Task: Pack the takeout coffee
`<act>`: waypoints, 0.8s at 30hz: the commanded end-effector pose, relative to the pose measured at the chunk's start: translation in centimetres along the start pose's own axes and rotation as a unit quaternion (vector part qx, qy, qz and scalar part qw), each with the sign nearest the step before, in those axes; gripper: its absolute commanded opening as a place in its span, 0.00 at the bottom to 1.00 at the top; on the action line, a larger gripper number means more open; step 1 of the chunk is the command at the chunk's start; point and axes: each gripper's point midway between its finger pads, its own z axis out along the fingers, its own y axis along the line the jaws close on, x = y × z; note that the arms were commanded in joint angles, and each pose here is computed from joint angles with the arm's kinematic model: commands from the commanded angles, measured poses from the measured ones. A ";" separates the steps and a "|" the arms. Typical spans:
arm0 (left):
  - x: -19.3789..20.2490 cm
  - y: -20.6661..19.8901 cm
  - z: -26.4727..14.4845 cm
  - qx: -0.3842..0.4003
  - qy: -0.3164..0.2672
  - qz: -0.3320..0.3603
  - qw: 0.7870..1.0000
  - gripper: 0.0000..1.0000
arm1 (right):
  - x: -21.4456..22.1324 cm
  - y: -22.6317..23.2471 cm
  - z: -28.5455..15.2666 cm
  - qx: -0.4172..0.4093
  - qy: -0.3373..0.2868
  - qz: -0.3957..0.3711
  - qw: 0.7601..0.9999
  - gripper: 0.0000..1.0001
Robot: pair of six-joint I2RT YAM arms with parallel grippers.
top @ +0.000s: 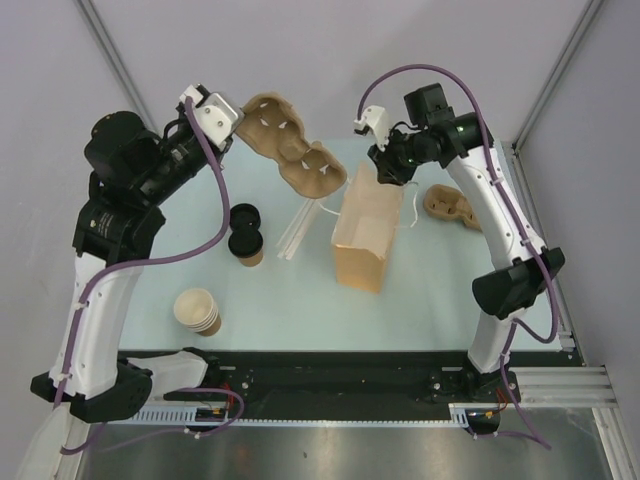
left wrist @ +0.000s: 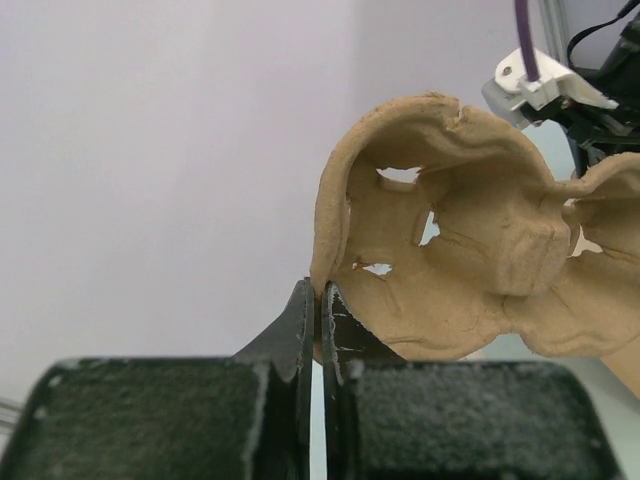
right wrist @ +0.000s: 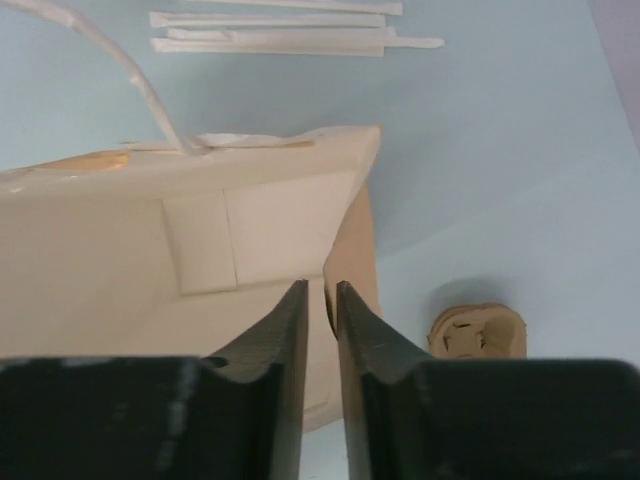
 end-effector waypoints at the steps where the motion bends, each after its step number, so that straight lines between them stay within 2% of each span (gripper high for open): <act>1: -1.1 0.4 -0.5 -0.018 -0.022 -0.009 1.000 0.00 | -0.1 -2.5 1.0 0.019 0.000 -0.013 1.000 0.27; 8: -0.5 0.1 -0.4 -0.015 -0.018 -0.006 1.000 0.00 | 1.6 -6.0 1.5 0.036 0.014 0.010 0.999 0.29; 10: -0.1 -0.1 -0.1 -0.011 -0.014 -0.007 1.000 0.00 | 1.7 -6.5 1.2 0.041 0.010 0.013 0.999 0.34; 11: 0.0 -0.1 -0.1 -0.012 -0.014 -0.007 1.000 0.00 | 1.7 -6.6 1.2 0.042 0.010 0.012 0.999 0.42; 12: 0.1 -0.1 0.0 -0.011 -0.012 -0.009 1.000 0.00 | 2.0 -6.9 1.3 0.044 0.012 0.013 0.999 0.45; 24: 0.4 -0.4 0.9 -0.001 -0.013 -0.011 1.000 0.00 | 3.7 -5.3 2.1 -0.003 0.038 0.013 0.999 0.46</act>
